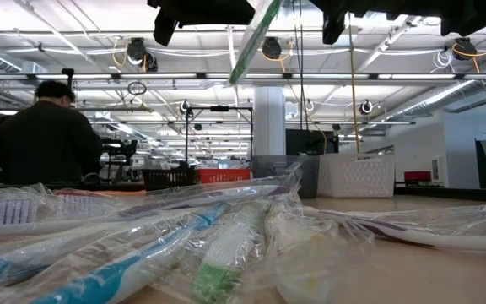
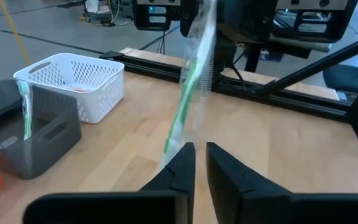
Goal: Pick & Place Toothbrushes
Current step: Put the green toothbrush into the black bin
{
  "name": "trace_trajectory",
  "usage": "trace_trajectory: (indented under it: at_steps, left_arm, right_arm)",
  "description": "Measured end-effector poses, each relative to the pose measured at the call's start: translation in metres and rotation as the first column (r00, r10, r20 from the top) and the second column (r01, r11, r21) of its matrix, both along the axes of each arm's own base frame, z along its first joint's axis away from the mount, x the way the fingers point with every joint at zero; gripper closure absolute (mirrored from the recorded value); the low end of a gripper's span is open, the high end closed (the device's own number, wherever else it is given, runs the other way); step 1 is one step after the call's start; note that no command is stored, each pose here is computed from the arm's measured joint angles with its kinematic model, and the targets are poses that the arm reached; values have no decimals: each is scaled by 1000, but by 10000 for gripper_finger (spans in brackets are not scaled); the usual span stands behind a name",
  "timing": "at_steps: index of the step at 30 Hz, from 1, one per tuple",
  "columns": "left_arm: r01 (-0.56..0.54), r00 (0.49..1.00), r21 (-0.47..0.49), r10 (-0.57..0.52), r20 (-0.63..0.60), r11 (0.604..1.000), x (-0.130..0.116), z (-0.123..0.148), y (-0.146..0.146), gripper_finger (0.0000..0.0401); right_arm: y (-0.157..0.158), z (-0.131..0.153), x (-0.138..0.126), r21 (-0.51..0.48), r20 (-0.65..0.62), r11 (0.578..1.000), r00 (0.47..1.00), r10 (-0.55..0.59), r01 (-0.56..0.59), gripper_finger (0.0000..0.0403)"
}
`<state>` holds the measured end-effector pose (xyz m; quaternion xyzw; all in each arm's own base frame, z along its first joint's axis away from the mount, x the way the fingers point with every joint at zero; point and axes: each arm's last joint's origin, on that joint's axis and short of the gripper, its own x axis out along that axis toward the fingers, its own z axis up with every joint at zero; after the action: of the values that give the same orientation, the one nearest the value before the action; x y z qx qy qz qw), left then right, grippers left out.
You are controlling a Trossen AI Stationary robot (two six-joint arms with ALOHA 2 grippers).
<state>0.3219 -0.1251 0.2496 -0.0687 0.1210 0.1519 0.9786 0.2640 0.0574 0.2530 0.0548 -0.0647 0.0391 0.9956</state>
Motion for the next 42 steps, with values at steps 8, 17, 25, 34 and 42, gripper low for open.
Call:
trace_trajectory:
  at_steps: [8,17,25,34,42]
  left_arm:
    - [-32,998,44,34,-57,999,-2,-5,3,291]
    - [-34,996,59,39,-83,998,-3,-8,4,252]
    - [-33,996,60,38,-86,998,-3,-8,4,251]
    - [-30,995,67,36,-91,997,-3,-8,4,251]
    - [-41,994,79,48,-95,996,-1,-8,9,251]
  right_arm:
    - [-10,4,-4,-11,-29,998,998,-61,61,395]
    - [-39,15,-18,-30,-74,967,964,-256,255,395]
    - [-85,17,-21,7,-83,904,902,-425,427,395]
    - [-140,8,-31,101,-164,824,826,-539,557,395]
    - [-178,-9,-31,190,-199,780,801,-564,596,395]
